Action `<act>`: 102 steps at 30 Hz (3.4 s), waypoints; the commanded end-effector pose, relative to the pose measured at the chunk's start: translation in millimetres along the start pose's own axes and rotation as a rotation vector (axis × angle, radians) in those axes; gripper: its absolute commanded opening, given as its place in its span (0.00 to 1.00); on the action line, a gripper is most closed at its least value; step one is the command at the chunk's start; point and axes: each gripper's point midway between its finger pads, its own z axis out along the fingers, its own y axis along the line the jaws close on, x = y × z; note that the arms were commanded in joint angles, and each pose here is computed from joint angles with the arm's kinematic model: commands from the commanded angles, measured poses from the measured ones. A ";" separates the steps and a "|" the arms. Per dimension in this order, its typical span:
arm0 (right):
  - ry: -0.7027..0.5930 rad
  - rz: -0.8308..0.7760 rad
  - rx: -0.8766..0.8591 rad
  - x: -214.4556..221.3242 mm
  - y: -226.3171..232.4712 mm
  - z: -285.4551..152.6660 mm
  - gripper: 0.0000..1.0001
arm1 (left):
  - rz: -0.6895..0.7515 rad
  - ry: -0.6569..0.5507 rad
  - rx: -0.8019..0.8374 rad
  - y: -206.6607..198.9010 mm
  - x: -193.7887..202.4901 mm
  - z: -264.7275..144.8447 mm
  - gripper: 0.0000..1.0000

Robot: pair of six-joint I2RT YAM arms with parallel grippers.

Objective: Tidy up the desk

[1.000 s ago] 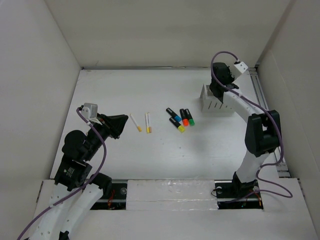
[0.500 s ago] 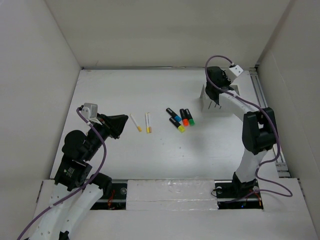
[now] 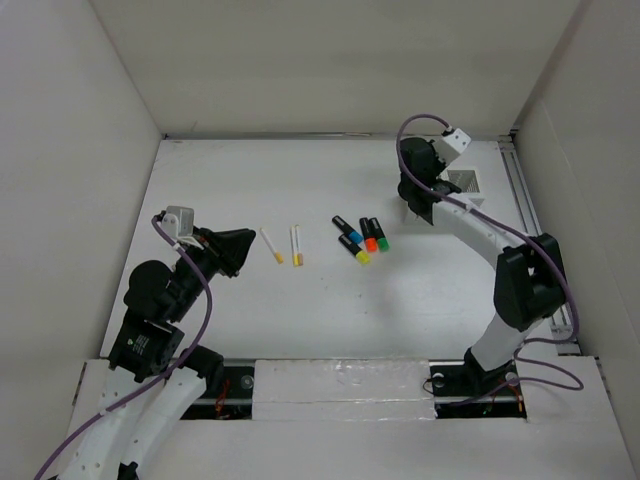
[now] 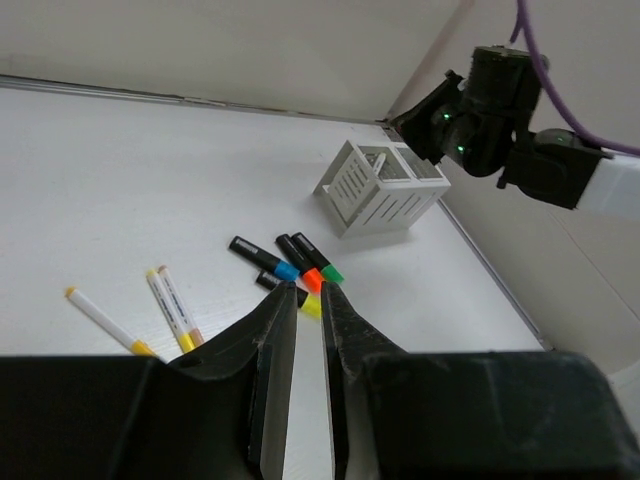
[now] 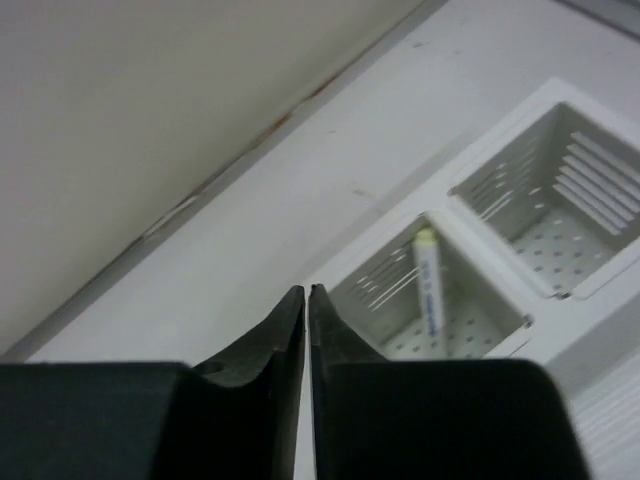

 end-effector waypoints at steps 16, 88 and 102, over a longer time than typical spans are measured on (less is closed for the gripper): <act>0.611 -0.216 -0.667 225.1 150.5 -217.5 0.29 | -0.071 -0.092 -0.111 12.8 -22.1 -5.1 0.17; -0.072 0.092 0.036 -58.1 -11.6 19.4 0.00 | -0.057 -0.088 -0.070 5.7 -21.3 -7.9 0.17; 0.471 -0.051 -0.490 109.2 86.8 -129.4 0.32 | -0.057 -0.083 -0.065 5.2 -20.4 -6.2 0.17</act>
